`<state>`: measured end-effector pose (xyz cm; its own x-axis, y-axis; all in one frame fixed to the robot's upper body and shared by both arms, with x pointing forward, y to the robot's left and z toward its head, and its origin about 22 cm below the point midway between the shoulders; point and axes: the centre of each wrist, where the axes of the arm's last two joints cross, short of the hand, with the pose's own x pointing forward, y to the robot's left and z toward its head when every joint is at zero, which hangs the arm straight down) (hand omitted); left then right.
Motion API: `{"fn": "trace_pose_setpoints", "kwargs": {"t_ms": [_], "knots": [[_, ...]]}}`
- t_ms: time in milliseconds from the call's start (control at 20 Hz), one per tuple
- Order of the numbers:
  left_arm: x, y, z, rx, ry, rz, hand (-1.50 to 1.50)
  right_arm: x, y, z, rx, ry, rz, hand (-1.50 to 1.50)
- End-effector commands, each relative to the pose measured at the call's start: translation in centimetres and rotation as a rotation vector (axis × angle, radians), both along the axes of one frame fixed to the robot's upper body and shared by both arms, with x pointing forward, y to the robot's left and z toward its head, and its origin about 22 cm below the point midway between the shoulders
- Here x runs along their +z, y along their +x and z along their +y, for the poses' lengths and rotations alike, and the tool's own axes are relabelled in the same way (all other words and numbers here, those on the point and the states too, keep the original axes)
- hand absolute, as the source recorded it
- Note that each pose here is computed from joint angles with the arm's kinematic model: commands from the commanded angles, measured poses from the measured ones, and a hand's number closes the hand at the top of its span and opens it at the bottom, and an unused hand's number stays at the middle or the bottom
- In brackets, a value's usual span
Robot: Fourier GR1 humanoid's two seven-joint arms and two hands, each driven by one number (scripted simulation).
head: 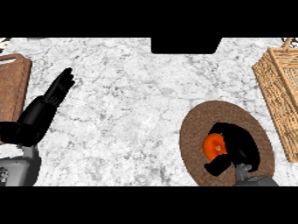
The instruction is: Pick the squash from the placemat and place it in the basket
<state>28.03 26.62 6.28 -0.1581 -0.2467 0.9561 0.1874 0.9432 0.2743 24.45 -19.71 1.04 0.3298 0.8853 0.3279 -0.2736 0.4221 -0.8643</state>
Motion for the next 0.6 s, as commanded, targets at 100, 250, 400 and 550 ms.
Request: {"fn": "trace_pose_setpoints", "kwargs": {"t_ms": [100,250,400,550], "knots": [[-0.9,-0.9,-0.1,-0.007,-0.002,0.008,0.00,-0.4,-0.2,2.0,0.101,-0.109,-0.005,1.50],[0.0,-0.9,0.5,0.009,-0.015,0.023,0.00,-0.6,-4.8,-0.8,0.323,-0.122,-0.006,1.50],[0.3,-0.4,0.7,0.032,-0.004,-0.003,0.00,-0.7,-8.5,-2.8,0.583,-0.103,-0.004,1.50],[-0.3,-0.6,1.8,0.030,0.001,0.023,0.00,0.8,-10.5,-6.1,0.701,-0.120,-0.091,1.50]]}}
